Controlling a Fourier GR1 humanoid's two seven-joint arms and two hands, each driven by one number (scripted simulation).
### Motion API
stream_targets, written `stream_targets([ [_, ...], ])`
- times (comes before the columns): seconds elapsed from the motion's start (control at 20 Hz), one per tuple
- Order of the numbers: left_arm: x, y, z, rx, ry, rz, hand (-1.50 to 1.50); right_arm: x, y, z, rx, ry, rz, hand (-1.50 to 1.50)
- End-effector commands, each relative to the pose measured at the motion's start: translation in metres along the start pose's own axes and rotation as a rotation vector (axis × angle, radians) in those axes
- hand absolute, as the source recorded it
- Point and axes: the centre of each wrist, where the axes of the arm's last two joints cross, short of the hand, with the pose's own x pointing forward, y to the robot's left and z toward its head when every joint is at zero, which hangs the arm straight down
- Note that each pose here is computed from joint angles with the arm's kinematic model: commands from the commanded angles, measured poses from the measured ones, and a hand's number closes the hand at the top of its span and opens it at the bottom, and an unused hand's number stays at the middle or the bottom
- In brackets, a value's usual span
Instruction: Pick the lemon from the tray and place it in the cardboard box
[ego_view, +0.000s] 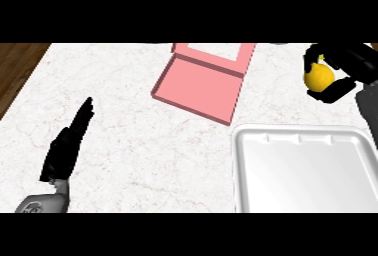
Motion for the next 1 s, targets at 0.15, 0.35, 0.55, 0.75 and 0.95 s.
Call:
stream_targets([
  [0.15, -0.008, 0.013, 0.009, 0.020, 0.036, -0.018, 0.00, 0.018, -0.030, -0.043, -0.120, -0.287, -0.310, 1.50],
  [0.35, -0.015, 0.006, 0.010, 0.026, 0.034, -0.012, 0.00, 0.035, -0.041, -0.065, -0.120, -0.384, -0.383, 1.50],
  [0.55, -0.003, 0.003, 0.010, 0.060, 0.022, 0.003, 0.00, 0.053, -0.045, -0.087, -0.109, -0.413, -0.431, 1.50],
  [0.75, -0.014, 0.003, 0.015, 0.046, 0.044, -0.014, 0.00, 0.099, -0.048, -0.117, -0.072, -0.426, -0.414, 1.50],
  [0.95, -0.018, 0.014, 0.002, 0.037, 0.029, 0.006, 0.00, 0.134, -0.054, -0.139, -0.048, -0.399, -0.376, 1.50],
])
